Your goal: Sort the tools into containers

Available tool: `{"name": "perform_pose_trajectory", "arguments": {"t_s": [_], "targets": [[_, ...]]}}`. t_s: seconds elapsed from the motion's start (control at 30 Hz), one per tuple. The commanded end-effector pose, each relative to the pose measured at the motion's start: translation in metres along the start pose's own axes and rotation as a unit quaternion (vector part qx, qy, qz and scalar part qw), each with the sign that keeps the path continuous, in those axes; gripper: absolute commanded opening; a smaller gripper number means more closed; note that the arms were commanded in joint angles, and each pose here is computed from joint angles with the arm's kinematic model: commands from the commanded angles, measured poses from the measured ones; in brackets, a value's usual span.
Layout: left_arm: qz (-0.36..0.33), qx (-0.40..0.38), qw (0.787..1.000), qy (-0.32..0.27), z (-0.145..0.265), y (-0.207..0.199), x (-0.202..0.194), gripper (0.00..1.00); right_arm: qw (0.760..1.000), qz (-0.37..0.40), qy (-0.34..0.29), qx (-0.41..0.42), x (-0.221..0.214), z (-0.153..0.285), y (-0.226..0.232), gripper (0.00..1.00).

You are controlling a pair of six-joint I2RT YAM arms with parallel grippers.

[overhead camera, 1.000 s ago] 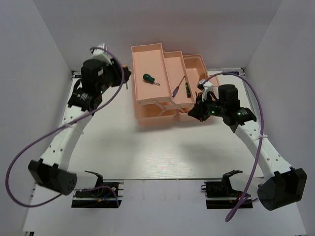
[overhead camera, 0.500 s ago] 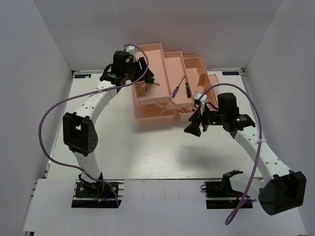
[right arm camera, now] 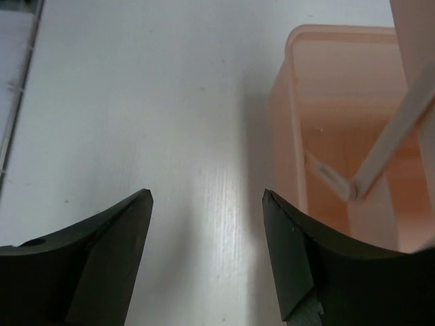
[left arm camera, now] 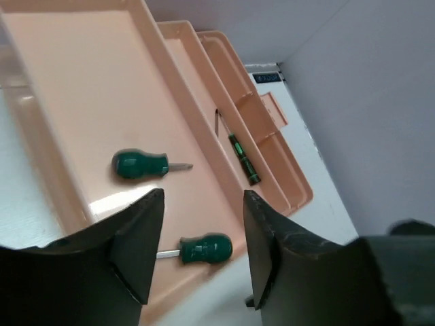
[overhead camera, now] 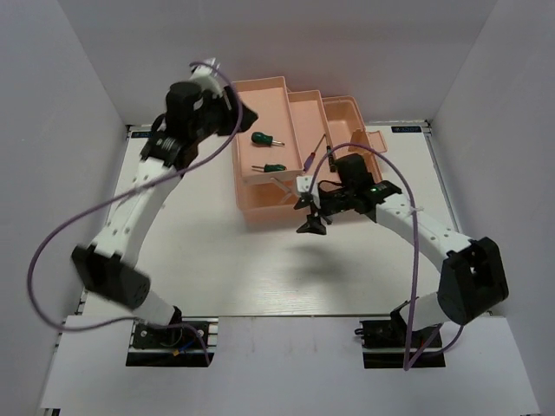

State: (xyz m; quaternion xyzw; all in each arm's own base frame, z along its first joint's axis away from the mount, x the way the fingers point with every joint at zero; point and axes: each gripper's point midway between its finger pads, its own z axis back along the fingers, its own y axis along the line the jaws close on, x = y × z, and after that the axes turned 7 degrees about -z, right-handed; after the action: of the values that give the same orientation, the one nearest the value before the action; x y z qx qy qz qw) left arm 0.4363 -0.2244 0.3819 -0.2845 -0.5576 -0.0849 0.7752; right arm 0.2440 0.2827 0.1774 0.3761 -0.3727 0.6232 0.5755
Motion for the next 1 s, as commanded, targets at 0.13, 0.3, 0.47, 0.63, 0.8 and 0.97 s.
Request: {"name": "perform_pose_trajectory", "arguments": {"t_s": [0.13, 0.3, 0.47, 0.63, 0.8, 0.97], "targets": [[0.017, 0.148, 0.989, -0.013, 0.151, 0.046, -0.079, 0.62, 0.987, 0.125, 0.077, -0.071, 0.011, -0.044, -0.038, 0.71], [0.147, 0.267, 0.952, 0.036, 0.207, 0.094, -0.204, 0.68, 0.974, 0.151, 0.118, -0.119, 0.007, -0.076, -0.051, 0.69], [0.208, 0.266, 0.94, 0.043, 0.224, 0.099, -0.259, 0.69, 0.939, 0.215, 0.15, -0.221, 0.013, -0.095, -0.08, 0.69], [0.217, 0.257, 0.94, 0.061, 0.214, 0.099, -0.275, 0.71, 0.917, 0.254, 0.179, -0.249, 0.006, -0.114, -0.091, 0.69], [0.225, 0.222, 0.946, 0.078, 0.194, 0.093, -0.289, 0.71, 0.914, 0.265, 0.185, -0.245, 0.004, -0.12, -0.091, 0.69], [0.252, 0.192, 0.943, 0.1, 0.171, 0.092, -0.321, 0.71, 0.924, 0.227, 0.221, -0.214, -0.014, -0.13, -0.097, 0.56]]}}
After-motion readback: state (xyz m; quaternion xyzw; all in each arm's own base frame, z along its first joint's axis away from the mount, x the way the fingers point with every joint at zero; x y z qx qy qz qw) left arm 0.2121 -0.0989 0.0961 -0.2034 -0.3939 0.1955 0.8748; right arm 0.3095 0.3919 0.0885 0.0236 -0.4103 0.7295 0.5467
